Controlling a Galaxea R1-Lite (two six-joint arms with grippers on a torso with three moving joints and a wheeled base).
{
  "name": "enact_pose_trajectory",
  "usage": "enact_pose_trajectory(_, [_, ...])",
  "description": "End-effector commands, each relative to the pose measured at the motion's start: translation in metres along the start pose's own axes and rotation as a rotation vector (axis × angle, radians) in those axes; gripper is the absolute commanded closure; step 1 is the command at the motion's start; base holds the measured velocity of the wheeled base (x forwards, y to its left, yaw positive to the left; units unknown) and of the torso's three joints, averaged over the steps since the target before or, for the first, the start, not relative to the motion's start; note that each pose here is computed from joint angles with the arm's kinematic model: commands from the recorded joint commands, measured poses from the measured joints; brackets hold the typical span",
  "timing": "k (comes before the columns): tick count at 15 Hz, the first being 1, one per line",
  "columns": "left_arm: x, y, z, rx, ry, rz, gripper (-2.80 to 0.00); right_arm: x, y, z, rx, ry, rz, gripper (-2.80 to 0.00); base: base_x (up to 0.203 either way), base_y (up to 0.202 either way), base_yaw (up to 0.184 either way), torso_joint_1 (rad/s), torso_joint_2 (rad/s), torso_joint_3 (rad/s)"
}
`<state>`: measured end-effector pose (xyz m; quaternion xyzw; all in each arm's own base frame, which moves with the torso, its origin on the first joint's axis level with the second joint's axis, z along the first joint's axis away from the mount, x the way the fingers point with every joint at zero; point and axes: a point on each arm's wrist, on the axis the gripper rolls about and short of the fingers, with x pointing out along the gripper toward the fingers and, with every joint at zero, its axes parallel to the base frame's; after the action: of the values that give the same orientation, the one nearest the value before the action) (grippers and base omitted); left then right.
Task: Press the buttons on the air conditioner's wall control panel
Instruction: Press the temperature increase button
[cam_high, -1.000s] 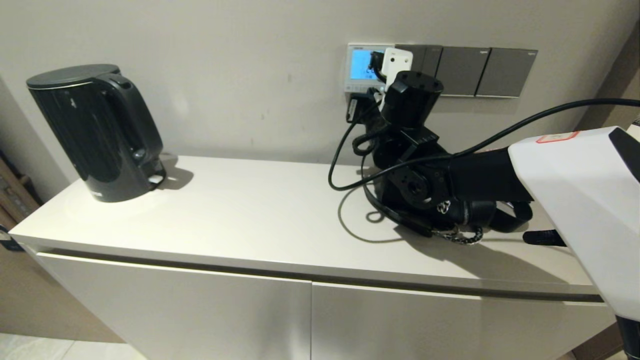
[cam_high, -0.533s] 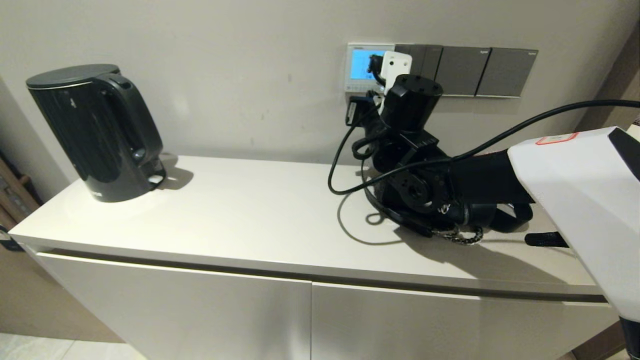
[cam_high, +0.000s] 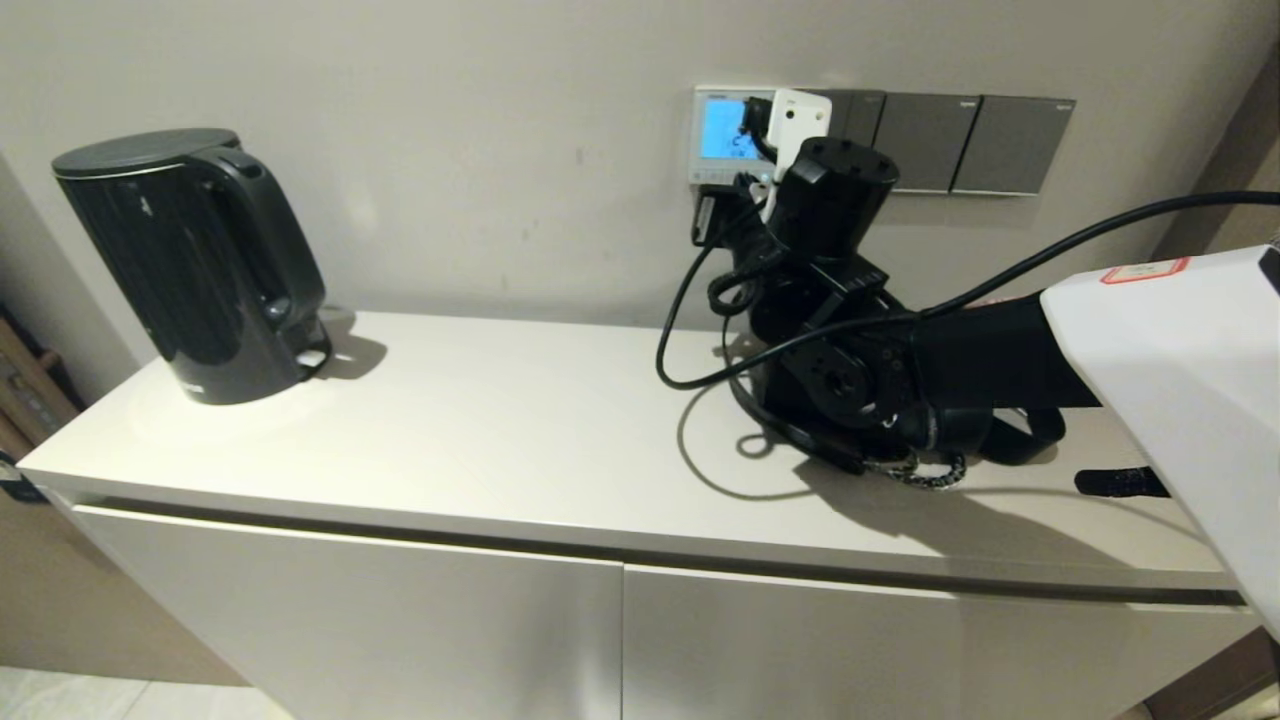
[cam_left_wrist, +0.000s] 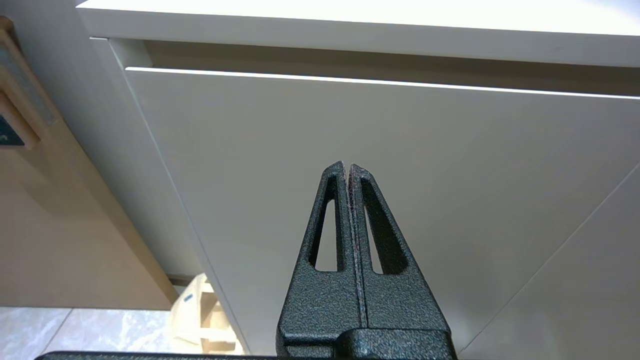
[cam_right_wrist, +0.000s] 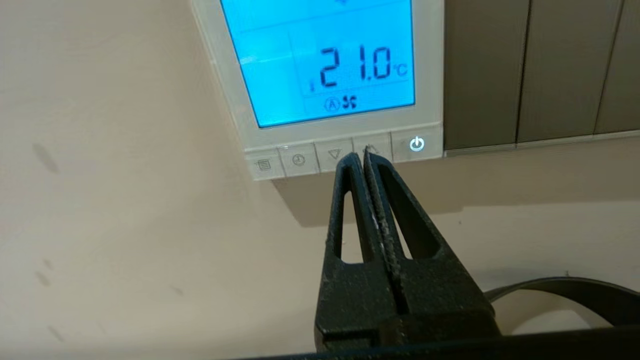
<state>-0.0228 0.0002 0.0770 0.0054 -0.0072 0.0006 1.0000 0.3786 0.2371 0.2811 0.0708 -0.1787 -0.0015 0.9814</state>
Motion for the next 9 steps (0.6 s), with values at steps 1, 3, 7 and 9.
enact_pose_trajectory(1, [0.0001, 0.0000, -0.0004, 0.000, 0.001, 0.000, 0.00, 0.0012, 0.0002, 0.0011, 0.001, -0.006, -0.002, 0.00, 0.000, 0.000, 0.000, 0.000, 0.00, 0.000])
enact_pose_trajectory(3, [0.0001, 0.0000, -0.0004, 0.000, 0.001, 0.000, 0.00, 0.0030, -0.0011, -0.0007, -0.003, -0.004, -0.005, 0.00, 0.000, 0.000, 0.000, 0.000, 0.00, 0.000])
enact_pose_trajectory(7, [0.0001, 0.0000, -0.0004, 0.000, 0.001, 0.000, 0.00, 0.0048, -0.0026, -0.0054, -0.009, 0.003, -0.009, 0.00, 0.000, 0.000, 0.000, 0.000, 0.00, 0.000])
enact_pose_trajectory(9, [0.0001, 0.0000, -0.0004, 0.000, 0.001, 0.000, 0.00, 0.0051, -0.0024, -0.0056, -0.009, 0.002, -0.008, 0.00, 0.000, 0.000, 0.000, 0.000, 0.00, 0.000])
